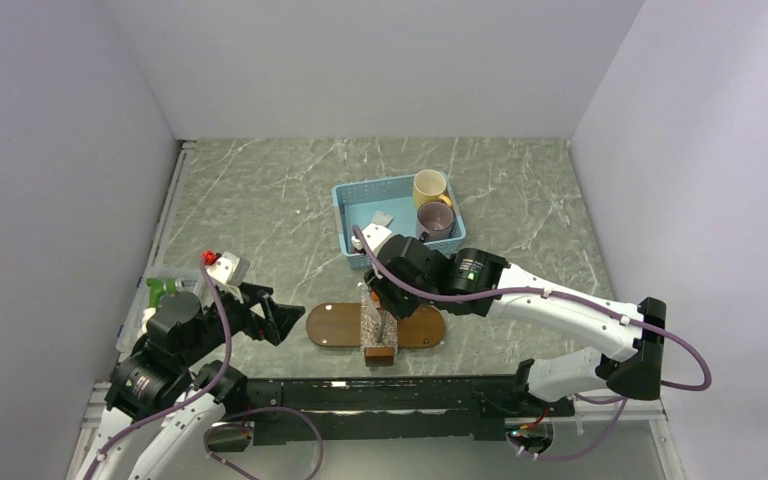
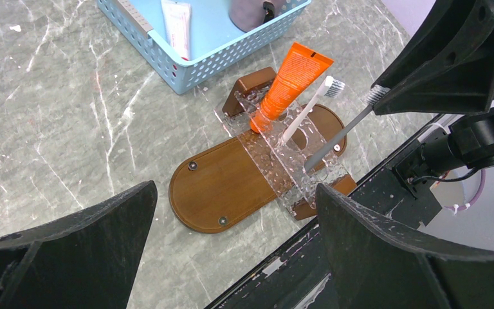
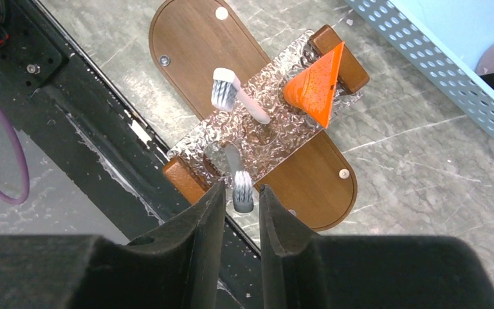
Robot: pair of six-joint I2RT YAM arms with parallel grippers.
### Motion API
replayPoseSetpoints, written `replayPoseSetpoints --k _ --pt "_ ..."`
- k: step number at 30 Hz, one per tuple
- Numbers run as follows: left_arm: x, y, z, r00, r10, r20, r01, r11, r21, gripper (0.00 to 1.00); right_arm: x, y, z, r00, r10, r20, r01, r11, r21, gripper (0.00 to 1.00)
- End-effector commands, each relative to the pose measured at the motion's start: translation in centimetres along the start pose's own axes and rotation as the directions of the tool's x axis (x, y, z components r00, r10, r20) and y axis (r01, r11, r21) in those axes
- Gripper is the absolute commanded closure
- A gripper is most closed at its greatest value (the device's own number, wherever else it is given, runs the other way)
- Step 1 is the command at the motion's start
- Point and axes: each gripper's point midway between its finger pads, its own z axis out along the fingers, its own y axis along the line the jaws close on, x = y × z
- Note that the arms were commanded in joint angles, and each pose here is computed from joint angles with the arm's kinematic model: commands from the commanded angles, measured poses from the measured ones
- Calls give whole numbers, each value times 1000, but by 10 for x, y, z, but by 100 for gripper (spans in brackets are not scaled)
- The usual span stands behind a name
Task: Prepare toiletry sets of a toothbrush and toothpaste on the tray
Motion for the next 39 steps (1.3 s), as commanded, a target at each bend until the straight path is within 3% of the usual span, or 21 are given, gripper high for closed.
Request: replayPoseSetpoints --k 1,13,18,26,39 --pt "-8 -1 1 999 -2 33 1 1000 3 1 -16 -4 -5 998 18 63 -20 999 30 70" --pt "-8 -2 1 999 0 34 -1 1000 7 1 -35 -11 -18 989 46 141 -57 996 69 64" --pt "-8 -2 1 999 0 35 0 1000 8 1 -54 -16 -34 972 68 226 -89 993 83 55" --pt "-8 -2 1 999 1 35 -2 1000 7 1 -76 -28 -50 950 94 297 -135 984 119 53" --pt "-8 -3 1 999 0 35 -1 1000 11 1 -104 -104 -49 916 243 319 -320 923 215 52"
